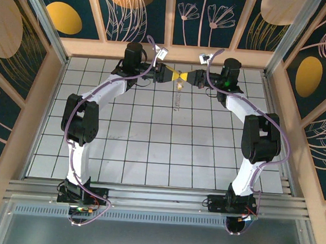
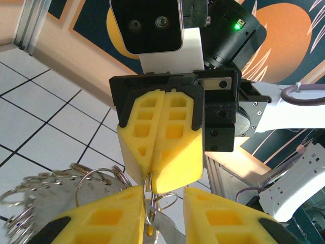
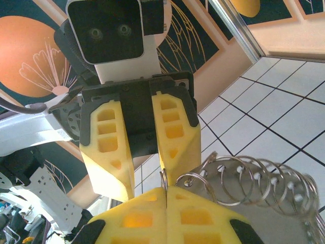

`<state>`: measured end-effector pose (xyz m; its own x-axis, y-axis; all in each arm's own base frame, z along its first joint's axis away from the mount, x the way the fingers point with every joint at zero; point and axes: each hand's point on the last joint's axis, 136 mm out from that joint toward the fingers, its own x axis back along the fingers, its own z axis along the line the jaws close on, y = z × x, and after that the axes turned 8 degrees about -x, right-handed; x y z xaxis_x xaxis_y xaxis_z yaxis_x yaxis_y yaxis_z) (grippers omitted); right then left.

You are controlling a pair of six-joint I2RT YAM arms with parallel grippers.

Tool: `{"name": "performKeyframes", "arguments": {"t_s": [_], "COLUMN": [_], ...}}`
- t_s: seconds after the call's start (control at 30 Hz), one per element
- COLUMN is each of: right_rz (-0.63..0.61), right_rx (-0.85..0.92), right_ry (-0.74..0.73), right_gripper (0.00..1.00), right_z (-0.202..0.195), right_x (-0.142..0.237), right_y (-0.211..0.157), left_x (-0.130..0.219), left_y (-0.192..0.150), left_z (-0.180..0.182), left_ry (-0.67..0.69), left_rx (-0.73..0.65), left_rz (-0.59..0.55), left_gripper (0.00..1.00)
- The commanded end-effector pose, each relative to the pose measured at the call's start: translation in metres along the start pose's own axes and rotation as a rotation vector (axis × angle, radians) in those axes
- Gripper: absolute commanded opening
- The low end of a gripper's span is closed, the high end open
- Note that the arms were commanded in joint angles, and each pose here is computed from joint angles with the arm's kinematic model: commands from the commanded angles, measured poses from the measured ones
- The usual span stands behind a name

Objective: Put the keys on the keyring

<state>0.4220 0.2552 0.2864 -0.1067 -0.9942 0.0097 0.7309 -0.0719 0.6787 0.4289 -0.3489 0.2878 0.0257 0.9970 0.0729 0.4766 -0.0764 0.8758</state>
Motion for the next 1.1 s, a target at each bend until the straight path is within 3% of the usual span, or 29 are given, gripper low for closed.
{"name": "performKeyframes", "arguments": {"t_s": [0.0, 0.1, 0.37, 0.6, 0.63, 0.7, 0.77, 1.07], "right_rz": [-0.016, -0.016, -0.015, -0.03, -0.037, -0.072, -0.12, -0.295], "right_rx": [0.067, 0.071, 0.074, 0.082, 0.081, 0.091, 0.1, 0.103], "right_ry": [0.022, 0.023, 0.029, 0.023, 0.017, -0.006, -0.028, -0.142], "right_gripper": [0.0, 0.0, 0.0, 0.0, 0.04, 0.25, 0.37, 0.41], "right_z": [0.01, 0.01, 0.015, 0.022, 0.022, 0.024, 0.028, 0.037], "right_x": [-0.004, -0.004, -0.004, -0.003, -0.002, 0.006, 0.018, 0.07], "right_y": [0.014, 0.015, 0.014, 0.017, 0.018, 0.024, 0.031, 0.023], "left_x": [-0.004, -0.005, -0.011, -0.012, -0.011, -0.01, -0.008, -0.002], "left_y": [0.0, 0.0, 0.0, 0.011, 0.012, 0.018, 0.024, 0.043], "left_z": [-0.012, -0.012, -0.017, -0.025, -0.025, -0.029, -0.034, -0.056], "left_ry": [-0.054, -0.054, -0.072, -0.059, -0.056, -0.051, -0.05, -0.061], "left_rx": [-0.041, -0.04, -0.048, -0.068, -0.072, -0.08, -0.09, -0.141], "left_rz": [0.005, 0.005, 0.008, -0.033, -0.045, -0.071, -0.087, -0.124], "left_gripper": [0.26, 0.23, 0.0, 0.0, 0.0, 0.0, 0.0, 0.0]}}
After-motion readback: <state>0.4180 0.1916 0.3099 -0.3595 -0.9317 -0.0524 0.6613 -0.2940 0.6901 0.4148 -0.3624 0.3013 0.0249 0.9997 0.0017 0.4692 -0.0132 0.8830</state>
